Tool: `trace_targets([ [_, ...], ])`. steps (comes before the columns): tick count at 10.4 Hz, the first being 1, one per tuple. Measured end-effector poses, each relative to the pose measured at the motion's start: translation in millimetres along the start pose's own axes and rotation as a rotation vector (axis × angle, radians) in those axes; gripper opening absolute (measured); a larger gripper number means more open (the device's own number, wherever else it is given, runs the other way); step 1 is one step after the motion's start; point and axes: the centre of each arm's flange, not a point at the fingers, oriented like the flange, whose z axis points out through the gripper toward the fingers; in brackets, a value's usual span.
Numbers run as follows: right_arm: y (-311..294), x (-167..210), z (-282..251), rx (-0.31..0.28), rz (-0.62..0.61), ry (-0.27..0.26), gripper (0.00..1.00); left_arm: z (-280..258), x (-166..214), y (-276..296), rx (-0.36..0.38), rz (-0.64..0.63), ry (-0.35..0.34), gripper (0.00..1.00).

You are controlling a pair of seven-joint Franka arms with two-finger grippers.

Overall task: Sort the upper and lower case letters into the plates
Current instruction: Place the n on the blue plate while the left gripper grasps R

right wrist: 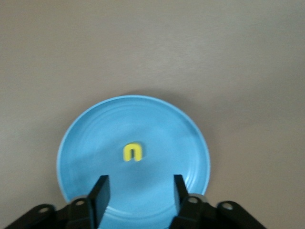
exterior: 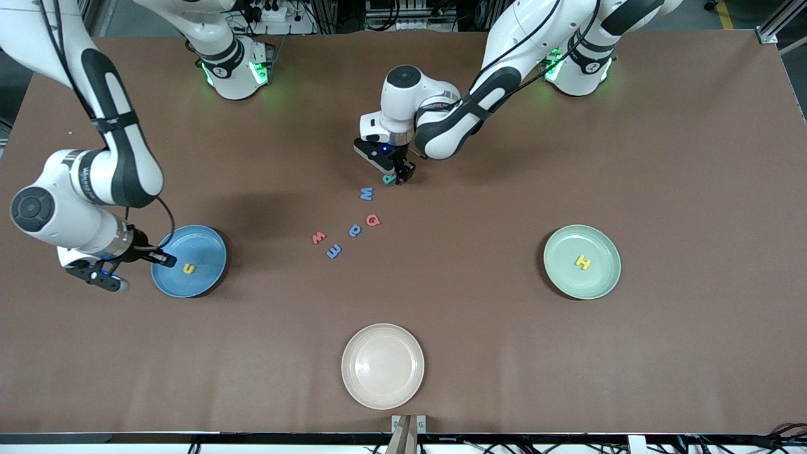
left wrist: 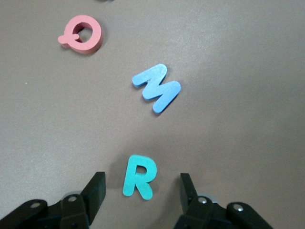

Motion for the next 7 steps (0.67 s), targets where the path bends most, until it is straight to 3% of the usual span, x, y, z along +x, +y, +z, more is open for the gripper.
trace_targets([
  [2,-2.1,2.3,2.1,0.002,0.001,-0.001,0.93,2.4,-0.6,2.9,0.0,0.006,-0.001,0.67],
  [3,-9.7,1.1,2.9,0.004,0.002,-0.001,1.0,4.8,-1.1,1.8,0.006,0.007,-0.002,0.66],
  [4,-18.4,-0.7,4.3,0.005,0.017,-0.003,1.0,5.2,-0.4,1.9,0.011,0.01,0.001,0.58],
  [5,-28.9,-3.5,5.4,0.005,0.046,-0.004,1.0,5.3,0.0,3.0,0.013,0.013,0.003,0.57],
  [7,-62.2,-15.7,7.8,0.001,0.097,-0.006,1.0,3.4,3.2,3.8,0.016,0.014,0.012,0.33],
])
